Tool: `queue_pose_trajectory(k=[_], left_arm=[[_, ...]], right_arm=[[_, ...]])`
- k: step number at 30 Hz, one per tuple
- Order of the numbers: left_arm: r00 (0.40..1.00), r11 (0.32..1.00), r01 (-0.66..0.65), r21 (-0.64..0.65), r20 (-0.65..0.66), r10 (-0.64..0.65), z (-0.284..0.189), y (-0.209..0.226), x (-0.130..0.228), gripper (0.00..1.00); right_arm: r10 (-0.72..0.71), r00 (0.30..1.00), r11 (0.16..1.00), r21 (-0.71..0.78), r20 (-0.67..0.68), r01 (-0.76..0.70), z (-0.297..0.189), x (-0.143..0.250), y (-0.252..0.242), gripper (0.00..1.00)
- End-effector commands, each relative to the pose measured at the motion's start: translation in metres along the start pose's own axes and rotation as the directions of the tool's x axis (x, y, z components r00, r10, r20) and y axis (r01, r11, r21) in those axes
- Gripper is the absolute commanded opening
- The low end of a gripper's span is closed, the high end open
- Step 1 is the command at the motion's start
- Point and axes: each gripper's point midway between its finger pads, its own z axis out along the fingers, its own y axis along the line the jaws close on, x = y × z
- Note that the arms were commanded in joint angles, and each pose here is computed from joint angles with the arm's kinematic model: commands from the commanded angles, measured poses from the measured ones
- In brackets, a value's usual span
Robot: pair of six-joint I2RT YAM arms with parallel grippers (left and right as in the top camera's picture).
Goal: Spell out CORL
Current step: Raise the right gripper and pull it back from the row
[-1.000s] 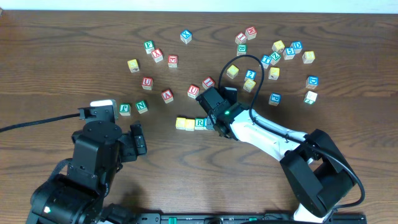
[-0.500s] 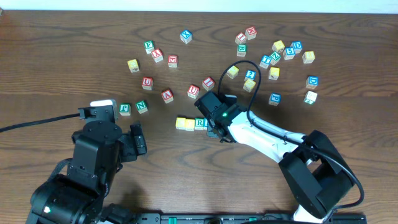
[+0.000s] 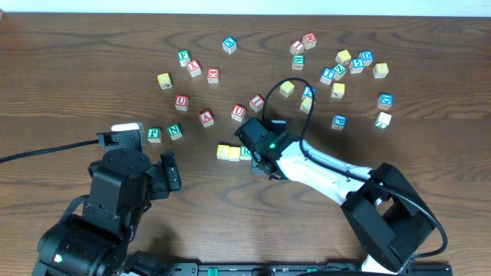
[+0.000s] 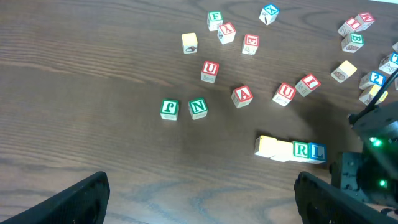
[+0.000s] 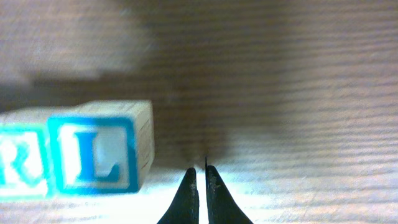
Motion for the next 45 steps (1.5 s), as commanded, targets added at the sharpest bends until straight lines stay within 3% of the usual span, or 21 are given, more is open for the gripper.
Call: queue_pose_trajectory(k=[1, 17, 33, 45], left_arm=[[1.0, 1.0, -0.005, -0.012, 0.013, 0.005, -0.002, 0.003, -0.004, 0.93], [1.0, 1.0, -0.005, -0.012, 0.013, 0.005, -0.002, 0.003, -0.004, 0.93], [1.0, 1.0, -0.005, -0.012, 0.013, 0.005, -0.002, 0.003, -0.004, 0.93], [1.0, 1.0, -0.004, -0.012, 0.013, 0.005, -0.002, 0.003, -0.004, 0.93]], right_arm=[[-0.05, 0.999, 0.999, 0.002, 0.012, 0.05, -0.004, 0.007, 0.007, 0.01], [-0.057, 0.998, 0.996, -0.063, 0.022, 0.058, -0.015, 0.007, 0.023, 0.01], [-0.142, 0.988, 0.938, -0.31, 0.055, 0.153, -0.039, 0.016, 0.087, 0.01], [-0.161, 0.98, 0.946, -0.266, 0.12, 0.188, -0.032, 0.016, 0.094, 0.01]])
